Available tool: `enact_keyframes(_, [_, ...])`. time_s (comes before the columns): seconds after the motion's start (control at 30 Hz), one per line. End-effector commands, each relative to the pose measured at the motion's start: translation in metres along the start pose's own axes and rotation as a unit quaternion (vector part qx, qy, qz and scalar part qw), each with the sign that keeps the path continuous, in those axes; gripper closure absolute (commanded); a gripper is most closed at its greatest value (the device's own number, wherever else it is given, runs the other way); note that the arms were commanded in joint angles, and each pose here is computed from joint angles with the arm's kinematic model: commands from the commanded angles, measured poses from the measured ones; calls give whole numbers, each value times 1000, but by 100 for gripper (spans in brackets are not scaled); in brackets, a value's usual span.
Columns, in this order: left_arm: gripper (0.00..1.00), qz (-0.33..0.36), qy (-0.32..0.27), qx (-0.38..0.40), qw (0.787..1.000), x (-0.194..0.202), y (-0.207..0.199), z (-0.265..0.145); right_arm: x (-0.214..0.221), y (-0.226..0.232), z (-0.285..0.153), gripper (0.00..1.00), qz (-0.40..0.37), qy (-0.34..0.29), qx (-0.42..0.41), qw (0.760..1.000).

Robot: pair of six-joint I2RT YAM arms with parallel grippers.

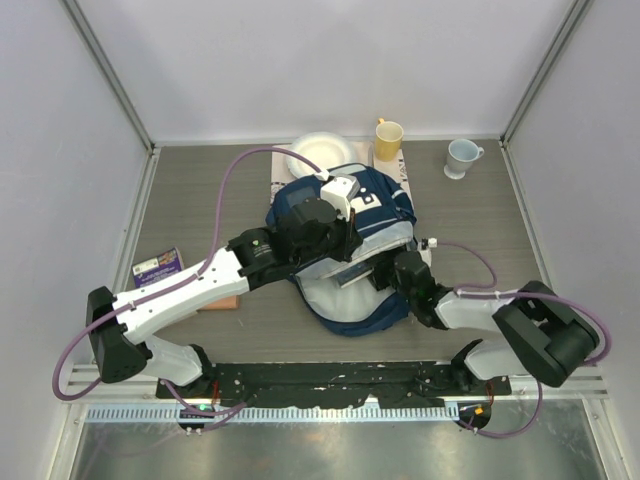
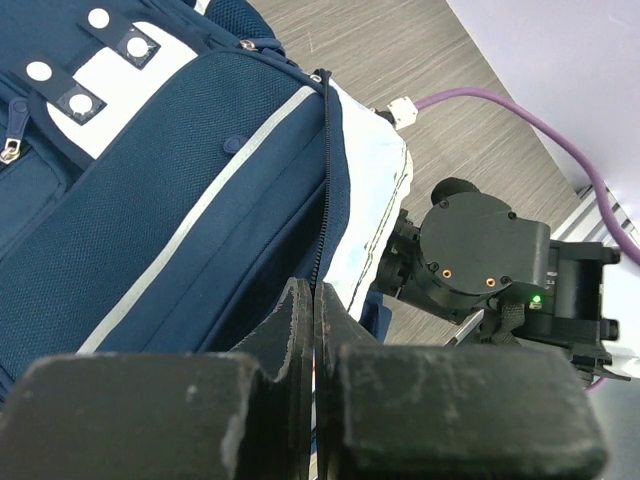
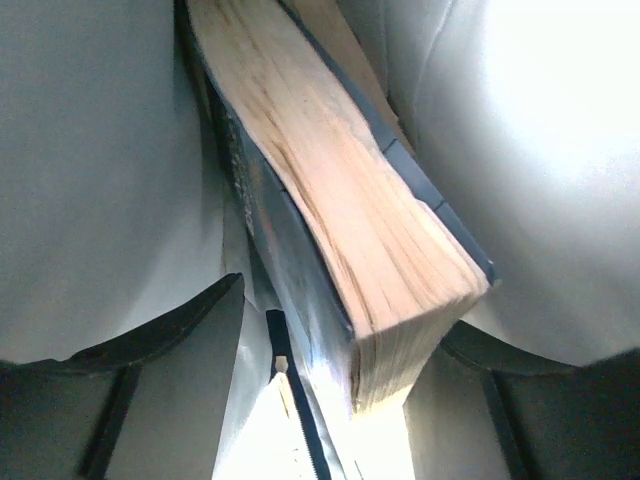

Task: Pack the student bag
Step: Place the book in the student bag.

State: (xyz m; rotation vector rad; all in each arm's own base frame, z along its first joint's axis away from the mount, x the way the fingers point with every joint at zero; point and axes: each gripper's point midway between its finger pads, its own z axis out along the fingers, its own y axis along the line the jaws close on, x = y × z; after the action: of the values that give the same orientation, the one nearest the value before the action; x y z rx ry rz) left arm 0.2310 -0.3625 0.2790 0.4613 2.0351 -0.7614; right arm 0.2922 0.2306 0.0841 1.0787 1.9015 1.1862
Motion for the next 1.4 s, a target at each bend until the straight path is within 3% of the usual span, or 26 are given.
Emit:
enact_keyframes(0.0, [100,-20,-85,27,996,-49,-14,-16,-2,1,-8,44,-41,1,28,999])
enact_keyframes(0.03, [100,-20,-84,26,996,-48,-13,-15,0,1,-9,52,-43,4,28,999])
enact_keyframes(0.07, [100,-20,-83,26,996,-48,-13,-14,1,0,-9,74,-40,7,30,999])
enact_keyframes(0.13, [100,-21,-85,29,996,-49,-15,-14,1,-1,-10,98,-34,8,23,999])
enact_keyframes(0.27, [100,-23,-83,35,996,-49,-17,-15,-2,30,-5,99,-1,-6,-50,999])
enact_keyframes(0.43, [100,-30,-80,43,995,-49,-21,-18,-31,67,9,99,74,-84,-124,986])
enact_keyframes(0.57, [100,-33,-78,48,995,-49,-22,-21,-24,69,40,99,96,-76,-139,983])
enact_keyframes(0.6, [100,-35,-82,49,995,-50,-22,-23,-20,75,48,96,101,-69,-145,982])
enact_keyframes(0.63, [100,-37,-81,50,995,-49,-22,-23,-16,74,52,76,112,-61,-145,981])
enact_keyframes(0.67, [100,-37,-80,49,995,-48,-21,-23,-14,66,57,64,120,-59,-149,980])
enact_keyframes(0.77, [100,-38,-76,48,995,-45,-20,-22,-12,67,49,47,129,-59,-176,974])
enact_keyframes(0.87, [100,-36,-74,47,995,-44,-19,-22,-13,36,41,36,99,-66,-116,986])
enact_keyframes(0.93, [100,-35,-74,47,996,-43,-19,-21,-11,43,33,22,79,-63,-115,988])
enact_keyframes(1.1, [100,-30,-75,44,996,-45,-19,-19,-4,21,22,14,31,-49,-67,996])
enact_keyframes(1.37, [100,-30,-73,41,996,-45,-18,-16,15,15,21,14,44,2,-37,998])
